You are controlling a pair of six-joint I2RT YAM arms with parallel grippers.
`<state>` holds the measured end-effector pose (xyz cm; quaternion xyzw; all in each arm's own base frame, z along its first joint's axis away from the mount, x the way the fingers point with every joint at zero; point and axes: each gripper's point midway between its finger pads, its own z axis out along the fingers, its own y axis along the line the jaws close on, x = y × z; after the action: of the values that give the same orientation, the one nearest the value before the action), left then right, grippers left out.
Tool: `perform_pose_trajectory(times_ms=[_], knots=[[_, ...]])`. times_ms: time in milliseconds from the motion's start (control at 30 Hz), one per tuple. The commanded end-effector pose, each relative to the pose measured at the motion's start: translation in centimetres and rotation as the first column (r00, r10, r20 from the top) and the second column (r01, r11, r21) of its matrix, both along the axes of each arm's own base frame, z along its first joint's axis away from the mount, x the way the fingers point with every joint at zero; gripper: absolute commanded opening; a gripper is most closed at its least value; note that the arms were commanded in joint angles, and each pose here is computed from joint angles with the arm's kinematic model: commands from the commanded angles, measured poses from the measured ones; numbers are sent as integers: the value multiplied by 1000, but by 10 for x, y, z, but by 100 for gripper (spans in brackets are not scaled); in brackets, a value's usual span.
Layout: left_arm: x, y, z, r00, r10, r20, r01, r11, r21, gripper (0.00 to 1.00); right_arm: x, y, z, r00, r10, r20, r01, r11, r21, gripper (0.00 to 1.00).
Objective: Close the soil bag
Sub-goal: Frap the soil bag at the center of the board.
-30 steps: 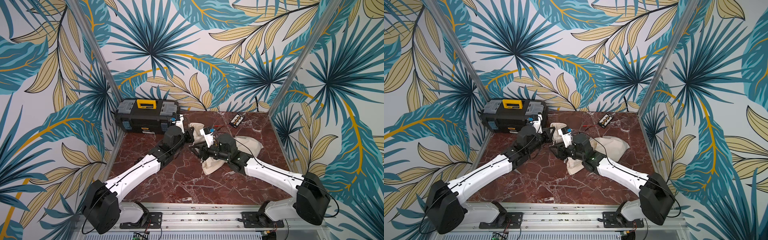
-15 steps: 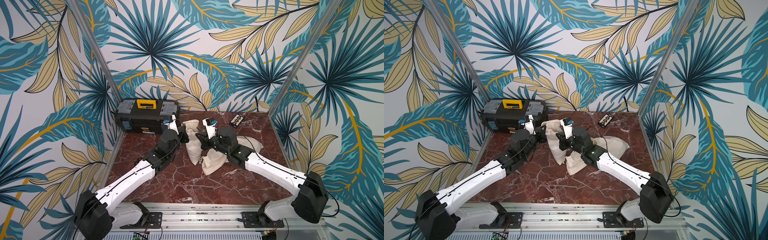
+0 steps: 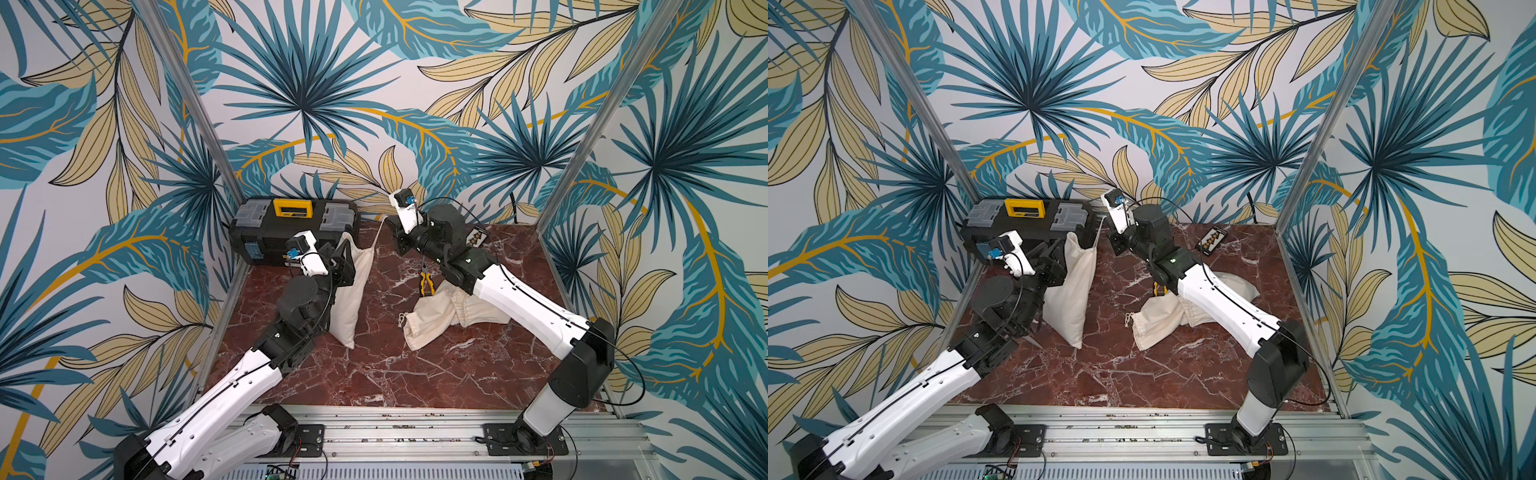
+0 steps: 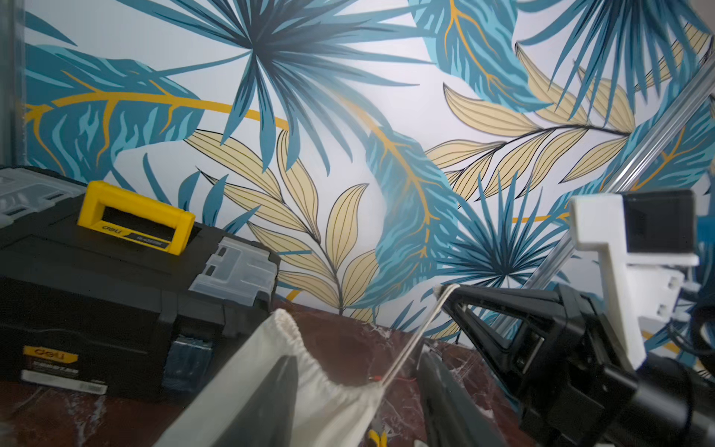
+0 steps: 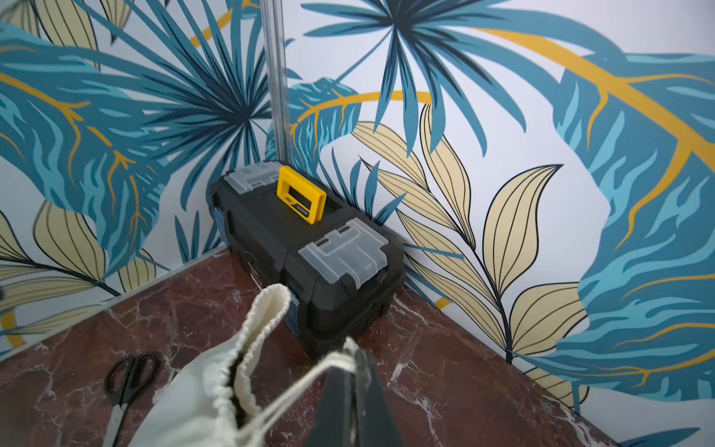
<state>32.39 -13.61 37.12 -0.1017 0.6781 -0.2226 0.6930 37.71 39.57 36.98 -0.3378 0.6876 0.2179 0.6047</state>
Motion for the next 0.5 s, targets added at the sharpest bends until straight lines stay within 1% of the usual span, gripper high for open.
perform_pose_trajectory(times_ms=[0, 67, 133, 167, 233, 333, 400, 467], knots=[[-6, 9, -7, 1000, 25, 11, -26, 995, 96, 61, 13, -20, 27, 994, -65, 88, 62, 997, 41, 0], [-10, 4, 4, 999, -13, 48, 4, 984, 178, 66, 17, -30, 42, 990, -77, 114, 71, 996, 54, 0], [-9, -10, 12, 994, -79, 74, 55, 957, 284, 72, 11, -31, 61, 988, -58, 147, 48, 997, 66, 0], [-7, -18, 14, 990, -113, 81, 78, 936, 343, 76, 7, -31, 72, 986, -46, 161, 34, 996, 77, 0], [-3, -38, 18, 976, -198, 89, 143, 896, 421, 80, 0, -31, 82, 985, -21, 170, 8, 997, 78, 0], [6, -67, 18, 946, -303, 120, 210, 847, 488, 82, -7, -33, 84, 988, 5, 157, -16, 998, 68, 0], [13, -89, 12, 915, -379, 139, 256, 811, 527, 82, -12, -34, 79, 990, 17, 137, -26, 998, 64, 0], [25, -106, 4, 896, -417, 151, 272, 785, 556, 82, -16, -36, 74, 992, 28, 120, -36, 997, 66, 0]])
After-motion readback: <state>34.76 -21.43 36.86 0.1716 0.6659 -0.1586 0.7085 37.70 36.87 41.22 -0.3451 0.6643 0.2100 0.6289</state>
